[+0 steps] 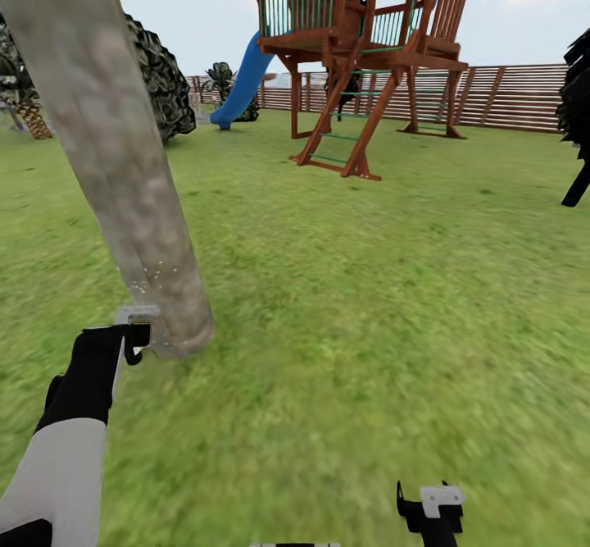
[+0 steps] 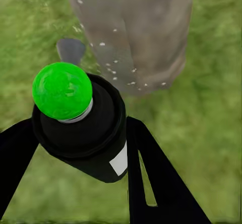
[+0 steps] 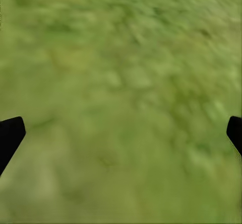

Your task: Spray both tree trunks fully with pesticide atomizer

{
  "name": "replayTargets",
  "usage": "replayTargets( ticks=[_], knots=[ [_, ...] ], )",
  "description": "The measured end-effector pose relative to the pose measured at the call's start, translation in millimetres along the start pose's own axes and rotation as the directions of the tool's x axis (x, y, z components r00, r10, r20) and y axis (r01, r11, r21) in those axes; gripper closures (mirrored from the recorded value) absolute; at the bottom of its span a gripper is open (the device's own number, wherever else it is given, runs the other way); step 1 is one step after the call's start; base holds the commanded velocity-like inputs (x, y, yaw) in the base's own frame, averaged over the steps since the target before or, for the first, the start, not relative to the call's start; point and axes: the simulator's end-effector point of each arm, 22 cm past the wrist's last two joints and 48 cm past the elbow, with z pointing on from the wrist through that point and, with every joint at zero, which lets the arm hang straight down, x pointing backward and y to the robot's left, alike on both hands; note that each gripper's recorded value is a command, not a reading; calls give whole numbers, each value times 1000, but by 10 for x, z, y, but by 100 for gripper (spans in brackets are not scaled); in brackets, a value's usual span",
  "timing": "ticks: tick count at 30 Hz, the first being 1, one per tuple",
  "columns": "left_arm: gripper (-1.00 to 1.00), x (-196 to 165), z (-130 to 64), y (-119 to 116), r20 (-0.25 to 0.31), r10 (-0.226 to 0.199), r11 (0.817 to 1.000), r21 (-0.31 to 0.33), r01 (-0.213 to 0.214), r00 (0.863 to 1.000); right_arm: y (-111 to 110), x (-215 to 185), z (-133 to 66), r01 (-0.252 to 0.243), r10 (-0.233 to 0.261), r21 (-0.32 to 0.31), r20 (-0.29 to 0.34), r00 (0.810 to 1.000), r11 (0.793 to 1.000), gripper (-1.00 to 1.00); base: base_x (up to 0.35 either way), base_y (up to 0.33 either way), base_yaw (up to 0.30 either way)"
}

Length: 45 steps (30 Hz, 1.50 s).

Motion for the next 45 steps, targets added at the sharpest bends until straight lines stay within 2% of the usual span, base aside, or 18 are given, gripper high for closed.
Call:
replayTargets(
  ticks=[2, 4, 6, 9, 11, 13, 16, 17, 20, 22, 24, 27, 29, 31, 34, 36, 39, 45],
  knots=[
    [100, 64, 11, -139, -12, -10, 1000, 26, 10, 1000, 0, 0, 0, 0, 0, 0, 0, 1000, 1000, -100, 99, -254, 278],
    [100, 178, 22, -434, -36, -16, 997, 70, 19, 999, -2, 1, 0, 0, 0, 0, 0, 1000, 1000, -100, 29, -67, 279],
    [100, 206, 34, -366, -41, -8, 998, 54, 10, 999, 3, -1, 0, 0, 0, -1, 0, 1000, 1000, -100, 7, -15, 279],
    [100, 349, 73, -34, -61, -5, 1000, 7, 6, 998, 9, -2, 0, 1, -1, -3, 1, 1000, 1000, -100, 4, -3, 279],
    [100, 446, 75, -172, -74, -9, 999, 32, 11, 997, 9, -1, -1, 1, -1, -3, 1, 1000, 1000, -100, 152, -38, 184],
    [100, 499, 51, -475, -81, -6, 997, 74, 12, 997, 8, -1, -1, 1, -1, -3, 0, 1000, 1000, -100, 261, -132, 32],
    [100, 503, 42, -531, -80, 2, 997, 75, 4, 997, 8, -1, -1, 1, -1, -3, 0, 1000, 1000, -100, 268, -162, 3],
    [100, 504, 43, -526, -80, 2, 997, 73, 4, 997, 8, -1, -1, 1, -1, -3, 0, 1000, 1000, -100, 259, -166, 0],
    [100, 636, 86, -83, -98, 13, 1000, 7, -12, 995, 10, -2, 0, 1, -1, -3, 1, 1000, 1000, -100, 202, -122, 150],
    [100, 706, 104, -13, -111, 13, 1000, 2, -13, 994, 9, -1, -1, 1, -1, -3, 0, 1000, 1000, -100, 55, -29, 252],
    [100, 856, 124, -141, -137, 16, 1000, 26, -13, 990, 8, -1, -1, 1, -1, -3, 0, 1000, 1000, -100, 9, -5, 272],
    [100, 1017, 110, -624, -167, 8, 995, 100, 8, 986, 8, -1, -1, 1, -1, -3, 0, 1000, 1000, -100, 2, -1, 275],
    [100, 1034, 89, -818, -167, 20, 992, 126, 2, 986, 8, -1, -1, 1, -1, -3, 0, 1000, 1000, -100, 0, 0, 275],
    [100, 1074, 117, -692, -174, 32, 994, 105, -14, 984, 9, -2, 0, 1, -1, -3, 1, 1000, 1000, -100, 0, 0, 275],
    [100, 1189, 172, -186, -190, 49, 998, 38, -43, 981, 10, -2, 0, 1, -1, -3, 1, 1000, 1000, -100, 16, -2, 275],
    [100, 1203, 171, -194, -191, 48, 998, 42, -40, 980, 10, -2, -1, 2, -2, -3, 1, 1000, 1000, -100, 156, -88, 210],
    [100, 1222, 155, -371, -193, 47, 997, 67, -34, 980, 9, -2, -1, 1, -1, -3, 1, 1000, 1000, -100, 221, -148, 48],
    [100, 1212, 147, -396, -191, 47, 997, 68, -34, 980, -2, 5, -1, 2, -2, -2, -1, 1000, 1000, -100, 237, -163, 3]
  ],
)
